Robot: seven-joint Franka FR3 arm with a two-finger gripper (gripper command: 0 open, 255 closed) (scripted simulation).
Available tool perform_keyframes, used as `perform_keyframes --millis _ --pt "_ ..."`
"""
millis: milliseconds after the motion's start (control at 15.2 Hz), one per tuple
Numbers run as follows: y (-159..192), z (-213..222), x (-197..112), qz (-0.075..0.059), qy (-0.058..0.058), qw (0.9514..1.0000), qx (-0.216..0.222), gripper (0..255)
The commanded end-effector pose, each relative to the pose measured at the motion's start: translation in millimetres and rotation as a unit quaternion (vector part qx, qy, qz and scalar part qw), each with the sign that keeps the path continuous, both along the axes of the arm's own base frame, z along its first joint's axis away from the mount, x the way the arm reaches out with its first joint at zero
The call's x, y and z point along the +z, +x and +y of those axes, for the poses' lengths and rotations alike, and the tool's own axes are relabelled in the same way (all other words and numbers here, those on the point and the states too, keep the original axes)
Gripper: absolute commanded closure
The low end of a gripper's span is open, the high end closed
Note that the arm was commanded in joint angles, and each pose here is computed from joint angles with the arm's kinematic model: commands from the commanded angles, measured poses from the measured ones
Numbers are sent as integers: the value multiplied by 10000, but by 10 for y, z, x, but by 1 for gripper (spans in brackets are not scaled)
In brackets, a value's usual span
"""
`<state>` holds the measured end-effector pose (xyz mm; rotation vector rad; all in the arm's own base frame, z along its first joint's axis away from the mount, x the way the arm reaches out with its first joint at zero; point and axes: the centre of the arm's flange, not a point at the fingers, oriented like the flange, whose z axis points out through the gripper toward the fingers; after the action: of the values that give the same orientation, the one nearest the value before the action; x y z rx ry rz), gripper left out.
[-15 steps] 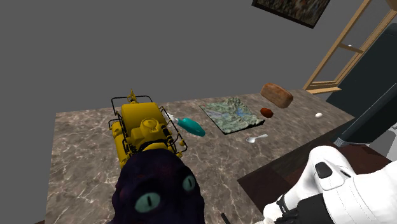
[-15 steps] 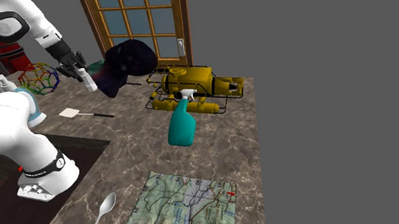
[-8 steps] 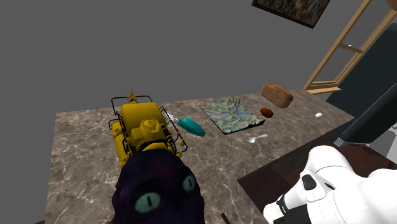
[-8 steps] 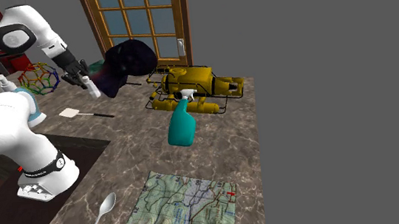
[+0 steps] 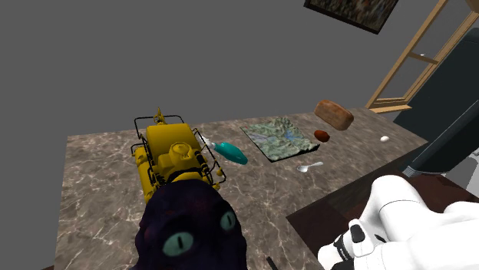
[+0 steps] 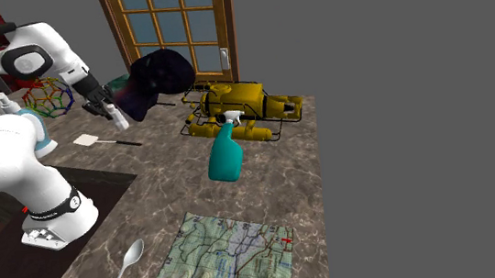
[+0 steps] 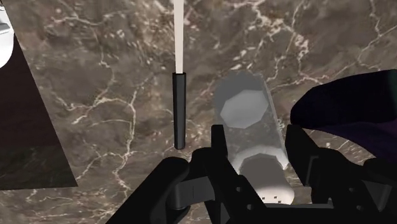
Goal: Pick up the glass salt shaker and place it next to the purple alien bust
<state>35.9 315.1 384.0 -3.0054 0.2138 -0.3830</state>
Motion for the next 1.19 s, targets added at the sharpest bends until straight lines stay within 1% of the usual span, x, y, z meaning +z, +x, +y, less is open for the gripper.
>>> perform_keyframes --millis 0,330,858,924,1122 --pt "8 2 -105 -1 3 10000 0 255" --pt "8 2 -379 -1 3 10000 0 255" --pt "8 2 -379 -1 3 10000 0 255" --pt "8 2 -379 -1 3 10000 0 0" --pt "10 3 -378 -1 3 10000 0 0"
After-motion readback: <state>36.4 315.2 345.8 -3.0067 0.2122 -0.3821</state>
